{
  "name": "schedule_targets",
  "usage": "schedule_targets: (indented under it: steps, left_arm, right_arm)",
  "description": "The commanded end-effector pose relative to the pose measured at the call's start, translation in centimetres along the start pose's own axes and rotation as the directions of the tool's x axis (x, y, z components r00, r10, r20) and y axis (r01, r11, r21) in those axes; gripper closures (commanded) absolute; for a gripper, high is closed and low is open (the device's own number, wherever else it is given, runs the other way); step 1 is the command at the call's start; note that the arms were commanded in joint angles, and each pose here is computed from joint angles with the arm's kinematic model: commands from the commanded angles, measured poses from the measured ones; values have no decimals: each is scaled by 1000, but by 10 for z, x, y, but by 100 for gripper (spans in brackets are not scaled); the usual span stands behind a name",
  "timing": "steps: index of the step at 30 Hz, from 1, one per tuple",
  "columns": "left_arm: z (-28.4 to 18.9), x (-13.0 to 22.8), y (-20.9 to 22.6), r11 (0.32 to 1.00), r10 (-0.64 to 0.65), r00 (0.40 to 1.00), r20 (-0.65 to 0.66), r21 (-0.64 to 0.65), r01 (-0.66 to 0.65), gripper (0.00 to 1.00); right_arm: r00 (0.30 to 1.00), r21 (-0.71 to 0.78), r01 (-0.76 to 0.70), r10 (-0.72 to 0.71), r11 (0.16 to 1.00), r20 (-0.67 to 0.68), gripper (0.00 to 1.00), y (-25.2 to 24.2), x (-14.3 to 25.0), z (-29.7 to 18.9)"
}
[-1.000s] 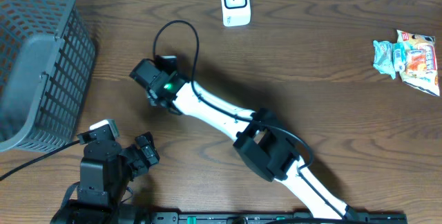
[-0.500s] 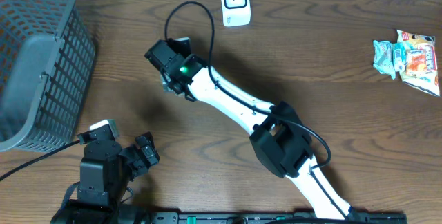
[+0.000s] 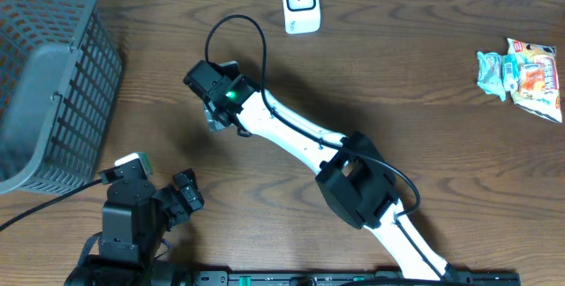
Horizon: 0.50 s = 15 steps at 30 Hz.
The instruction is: Scan the item barcode
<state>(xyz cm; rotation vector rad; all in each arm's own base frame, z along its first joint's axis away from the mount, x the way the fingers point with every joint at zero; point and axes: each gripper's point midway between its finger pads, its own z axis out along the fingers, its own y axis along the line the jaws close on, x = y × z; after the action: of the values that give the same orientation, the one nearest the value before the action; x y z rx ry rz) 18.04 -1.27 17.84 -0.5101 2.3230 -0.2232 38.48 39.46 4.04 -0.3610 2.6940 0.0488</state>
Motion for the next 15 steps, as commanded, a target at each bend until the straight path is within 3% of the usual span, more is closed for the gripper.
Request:
schedule_targets:
  steps: [1,15]
  left_arm:
    - [-1,-1,1,1000,0,1000,6,-1,0,2]
    - [-1,-1,1,1000,0,1000,6,-1,0,2]
  right_arm:
    - [1000,45,-24,25,999,-12,10,-17,1,13]
    - [995,172,-23,39,985,-91,15,-64,10,11]
